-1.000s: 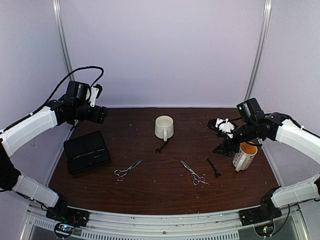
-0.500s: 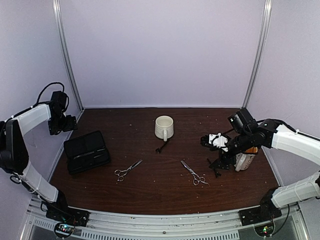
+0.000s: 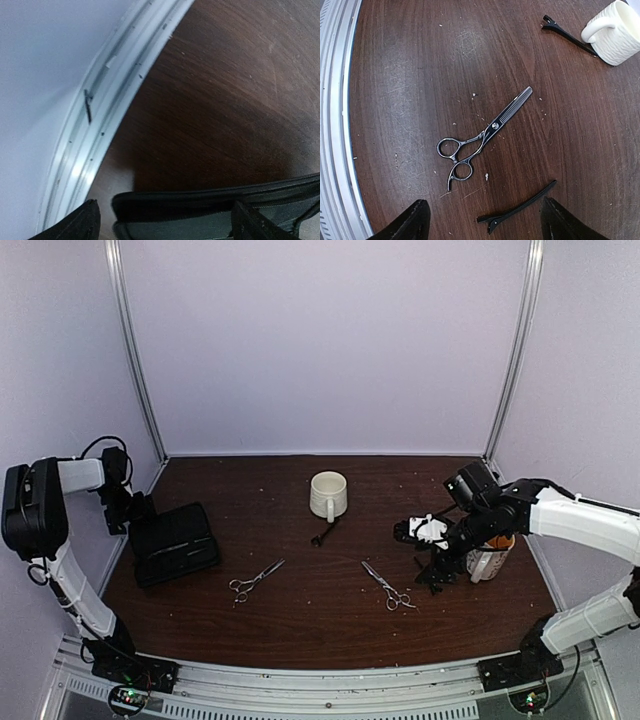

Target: Sort the hair-cutting tools

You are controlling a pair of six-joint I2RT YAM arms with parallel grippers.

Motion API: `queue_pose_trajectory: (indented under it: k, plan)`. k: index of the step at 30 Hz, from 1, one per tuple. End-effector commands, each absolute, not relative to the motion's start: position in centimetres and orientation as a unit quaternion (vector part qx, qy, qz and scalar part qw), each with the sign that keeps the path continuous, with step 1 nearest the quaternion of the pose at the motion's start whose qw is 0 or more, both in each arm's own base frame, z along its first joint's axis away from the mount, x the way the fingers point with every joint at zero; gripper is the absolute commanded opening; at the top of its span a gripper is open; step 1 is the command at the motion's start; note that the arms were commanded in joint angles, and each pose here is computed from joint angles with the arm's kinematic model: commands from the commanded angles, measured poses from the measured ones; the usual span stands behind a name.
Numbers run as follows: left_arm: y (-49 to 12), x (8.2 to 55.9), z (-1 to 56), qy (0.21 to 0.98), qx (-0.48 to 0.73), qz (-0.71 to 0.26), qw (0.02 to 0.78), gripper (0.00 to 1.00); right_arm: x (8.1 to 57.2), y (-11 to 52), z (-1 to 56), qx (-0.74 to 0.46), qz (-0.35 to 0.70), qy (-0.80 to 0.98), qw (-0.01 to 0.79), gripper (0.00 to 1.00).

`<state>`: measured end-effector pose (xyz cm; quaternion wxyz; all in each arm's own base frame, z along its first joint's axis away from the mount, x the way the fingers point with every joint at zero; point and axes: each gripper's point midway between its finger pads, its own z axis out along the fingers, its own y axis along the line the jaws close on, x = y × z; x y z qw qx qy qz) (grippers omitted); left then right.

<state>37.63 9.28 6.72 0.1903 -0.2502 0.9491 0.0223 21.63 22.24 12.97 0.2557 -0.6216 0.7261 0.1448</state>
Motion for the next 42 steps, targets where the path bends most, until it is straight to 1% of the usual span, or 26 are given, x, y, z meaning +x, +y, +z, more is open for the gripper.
queue_pose_trajectory:
  k: [1,5,8,13,17,21,24,27,30,32,34,38,42]
  plan:
    - [6.7,39.2,5.0,0.956,-0.217,-0.058,0.187,0.93,21.9,22.4,13.0,-0.63,0.136,0.723,0.25,0.77]
    - [5.5,39.4,3.9,0.957,-0.212,-0.088,0.175,0.84,21.7,22.4,12.6,-0.633,0.137,0.722,0.242,0.76]
    - [3.4,39.0,3.8,0.96,-0.197,-0.097,0.171,0.82,21.8,22.2,12.4,-0.632,0.133,0.725,0.241,0.76]
    - [-1.2,38.4,4.5,0.974,-0.134,-0.068,0.17,0.82,21.9,22.4,12.4,-0.631,0.135,0.726,0.236,0.76]
    - [-3.1,37.2,4.3,0.977,-0.121,-0.066,0.165,0.8,22.4,22.2,11.8,-0.625,0.124,0.736,0.229,0.72]
    - [-4.0,37.2,5.4,0.975,-0.106,-0.065,0.186,0.8,23.0,21.3,10.1,-0.619,0.094,0.748,0.22,0.62]
    - [-5.6,37.7,6.4,0.971,-0.092,-0.082,0.203,0.8,23.3,20.9,9.0,-0.616,0.078,0.755,0.211,0.55]
    - [-7.3,37.7,6.1,0.971,-0.082,-0.097,0.202,0.79,23.0,20.8,7.7,-0.625,0.065,0.755,0.186,0.47]
    - [-7.3,37.6,6.1,0.973,-0.081,-0.081,0.202,0.8,22.6,21.1,6.4,-0.631,0.058,0.755,0.167,0.43]
    - [-6.7,38.2,7.7,0.97,-0.081,-0.063,0.221,0.81,22.5,21.3,5.6,-0.632,0.051,0.757,0.158,0.42]
    - [-6.5,39.1,11.1,0.96,-0.074,-0.062,0.264,0.82,22.5,21.9,5.1,-0.631,0.051,0.759,0.155,0.42]
    - [-7.5,39.7,17.7,0.929,-0.047,-0.102,0.353,0.81,21.5,22.4,3.7,-0.643,0.045,0.752,0.137,0.49]
    - [-7.3,39.2,21.7,0.906,-0.048,-0.112,0.404,0.8,21.0,22.6,2.4,-0.651,0.035,0.749,0.12,0.52]
